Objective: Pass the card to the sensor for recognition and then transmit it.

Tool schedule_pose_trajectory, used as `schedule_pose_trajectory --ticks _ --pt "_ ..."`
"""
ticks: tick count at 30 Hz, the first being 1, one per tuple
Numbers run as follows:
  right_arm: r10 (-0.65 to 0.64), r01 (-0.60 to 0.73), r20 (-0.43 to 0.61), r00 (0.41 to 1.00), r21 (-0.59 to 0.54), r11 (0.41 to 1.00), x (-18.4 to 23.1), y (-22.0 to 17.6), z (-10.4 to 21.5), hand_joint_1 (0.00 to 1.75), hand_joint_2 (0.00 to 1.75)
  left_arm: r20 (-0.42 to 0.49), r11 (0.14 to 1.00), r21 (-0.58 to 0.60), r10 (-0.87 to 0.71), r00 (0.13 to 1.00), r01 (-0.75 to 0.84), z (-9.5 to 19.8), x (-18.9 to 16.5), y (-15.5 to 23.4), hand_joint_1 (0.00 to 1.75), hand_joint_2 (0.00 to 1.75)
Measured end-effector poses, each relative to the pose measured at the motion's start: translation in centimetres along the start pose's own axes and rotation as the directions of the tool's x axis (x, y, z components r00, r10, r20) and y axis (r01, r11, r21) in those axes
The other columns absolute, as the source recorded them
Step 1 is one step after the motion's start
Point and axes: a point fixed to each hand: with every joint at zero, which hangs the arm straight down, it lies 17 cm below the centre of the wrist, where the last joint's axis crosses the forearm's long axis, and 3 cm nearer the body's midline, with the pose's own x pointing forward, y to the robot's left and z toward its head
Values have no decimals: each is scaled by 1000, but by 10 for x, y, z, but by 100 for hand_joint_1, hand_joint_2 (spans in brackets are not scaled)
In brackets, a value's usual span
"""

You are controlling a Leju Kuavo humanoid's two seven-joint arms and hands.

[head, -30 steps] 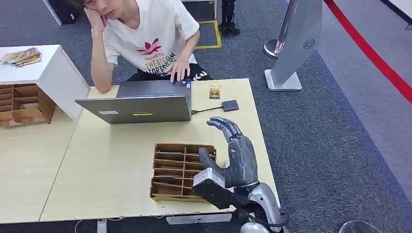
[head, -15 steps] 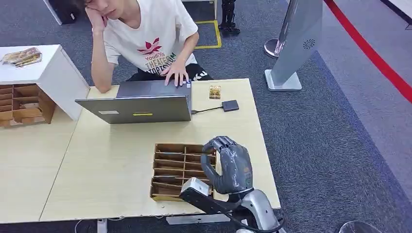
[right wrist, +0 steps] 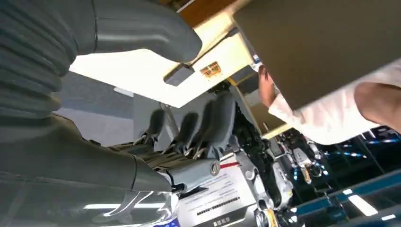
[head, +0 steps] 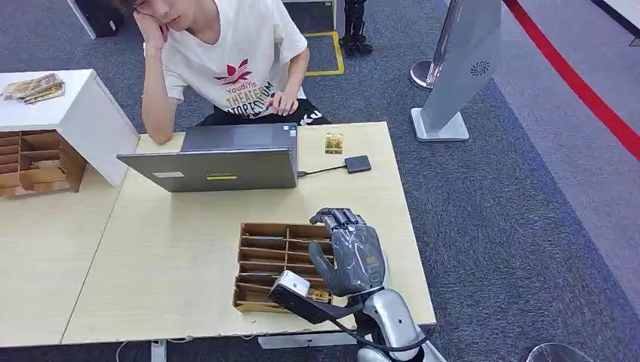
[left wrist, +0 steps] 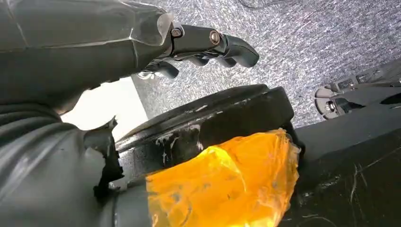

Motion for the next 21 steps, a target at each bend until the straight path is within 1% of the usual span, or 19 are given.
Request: schedule_pose_trajectory --ticks 5,6,13,14,16,17,18,19,20,21 --pt "4 -4 -4 1000 6 1000 -1 3 0 106 175 1 1000 -1 -1 1000 1 0 0 0 0 0" --pt "16 -15 -18 1000 22 1000 -6 9 -1 133 175 2 1000 -2 -3 1000 3 0 1 0 0 0" --pt "36 -35 -32 999 53 998 -11 21 -3 133 175 4 1000 -3 -8 1000 8 0 2 0 0 0" --pt "36 -34 -33 999 55 998 -11 22 -3 129 175 4 1000 -4 -8 1000 8 0 2 0 0 0" --pt "37 -35 -36 999 59 998 -11 23 -3 127 175 4 1000 -3 -8 1000 8 0 2 0 0 0" --pt "38 -36 -38 999 62 997 -12 24 -2 117 175 3 1000 -3 -8 1000 8 0 2 0 0 0" --pt "39 -36 -38 999 64 997 -12 25 -2 113 175 3 1000 -3 -9 1000 9 0 2 0 0 0" --pt "40 -37 -39 998 67 997 -13 26 -2 98 175 3 1000 -3 -9 1000 9 0 2 0 0 0" --pt "42 -39 -40 998 70 997 -14 27 -2 70 175 3 1000 -3 -9 1000 9 0 2 0 0 0" --pt "43 -40 -41 998 74 996 -14 28 -2 58 175 3 1000 -3 -9 1000 9 0 2 0 0 0"
